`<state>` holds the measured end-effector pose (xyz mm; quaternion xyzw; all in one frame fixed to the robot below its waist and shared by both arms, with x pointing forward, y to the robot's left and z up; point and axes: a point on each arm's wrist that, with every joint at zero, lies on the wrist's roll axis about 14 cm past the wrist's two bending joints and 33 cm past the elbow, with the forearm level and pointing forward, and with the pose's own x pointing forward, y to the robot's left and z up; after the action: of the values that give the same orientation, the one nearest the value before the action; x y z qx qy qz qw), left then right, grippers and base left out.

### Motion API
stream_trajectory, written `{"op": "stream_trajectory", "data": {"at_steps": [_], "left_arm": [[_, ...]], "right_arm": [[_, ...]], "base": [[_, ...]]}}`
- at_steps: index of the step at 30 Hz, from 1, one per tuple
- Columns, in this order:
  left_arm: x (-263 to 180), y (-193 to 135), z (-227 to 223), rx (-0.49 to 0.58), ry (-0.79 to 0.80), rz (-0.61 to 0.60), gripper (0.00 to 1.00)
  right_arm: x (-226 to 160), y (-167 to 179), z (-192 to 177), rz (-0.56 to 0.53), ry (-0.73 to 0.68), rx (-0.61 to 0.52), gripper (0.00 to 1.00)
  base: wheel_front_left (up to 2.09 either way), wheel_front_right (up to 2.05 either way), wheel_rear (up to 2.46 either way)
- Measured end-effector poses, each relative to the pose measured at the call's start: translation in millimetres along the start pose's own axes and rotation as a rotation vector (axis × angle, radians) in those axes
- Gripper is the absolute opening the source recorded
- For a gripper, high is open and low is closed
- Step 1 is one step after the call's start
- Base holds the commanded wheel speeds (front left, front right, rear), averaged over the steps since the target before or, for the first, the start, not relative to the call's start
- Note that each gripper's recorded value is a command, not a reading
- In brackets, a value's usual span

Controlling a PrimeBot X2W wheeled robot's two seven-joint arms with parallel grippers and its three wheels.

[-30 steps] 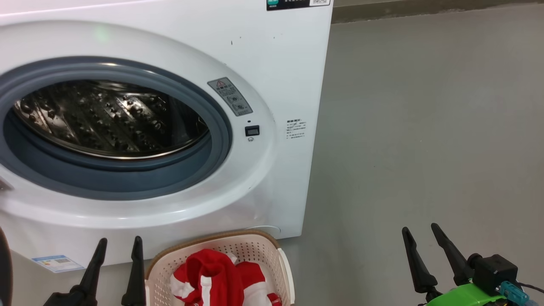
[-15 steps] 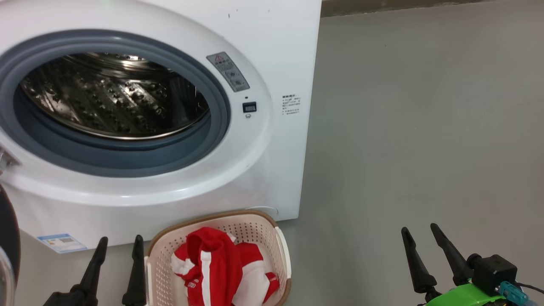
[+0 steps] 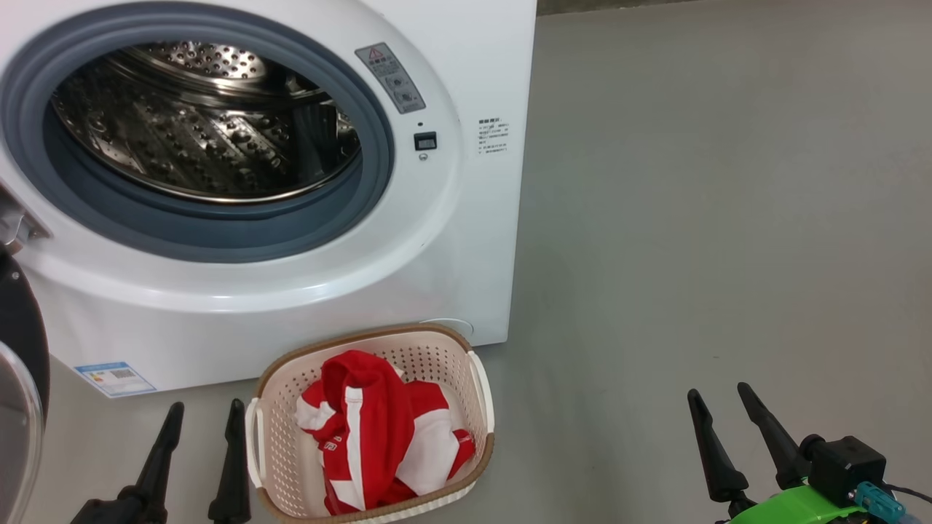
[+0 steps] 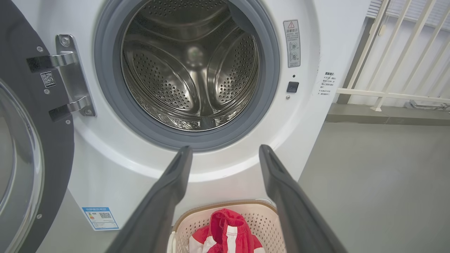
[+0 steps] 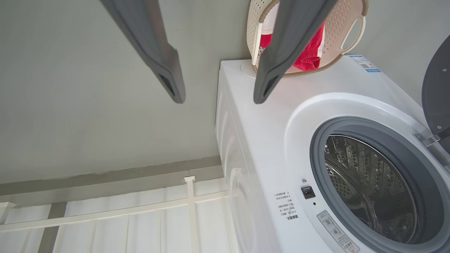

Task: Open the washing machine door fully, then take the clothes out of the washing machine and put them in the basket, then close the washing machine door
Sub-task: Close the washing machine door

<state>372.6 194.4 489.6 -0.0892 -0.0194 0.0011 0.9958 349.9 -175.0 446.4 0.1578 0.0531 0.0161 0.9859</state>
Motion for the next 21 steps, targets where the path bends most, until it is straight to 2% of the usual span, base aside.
{"op": "stream_trajectory", "data": {"at_steps": [13, 21], "left_arm": [[-1.8, -0.3, 1.8, -0.003, -0.005, 0.0, 1.0], [-13.7, 15.2, 0.2, -0.035, 0.0, 0.055, 1.0]], "right_arm": [[0.3, 1.3, 1.8, 0.005, -0.006, -0.001, 1.0], [8.0, 20.2, -2.5, 0.067, 0.009, -0.005, 1.0]], "base": [[-0.02, 0.02, 0.0], [0.0, 0.0, 0.0]]}}
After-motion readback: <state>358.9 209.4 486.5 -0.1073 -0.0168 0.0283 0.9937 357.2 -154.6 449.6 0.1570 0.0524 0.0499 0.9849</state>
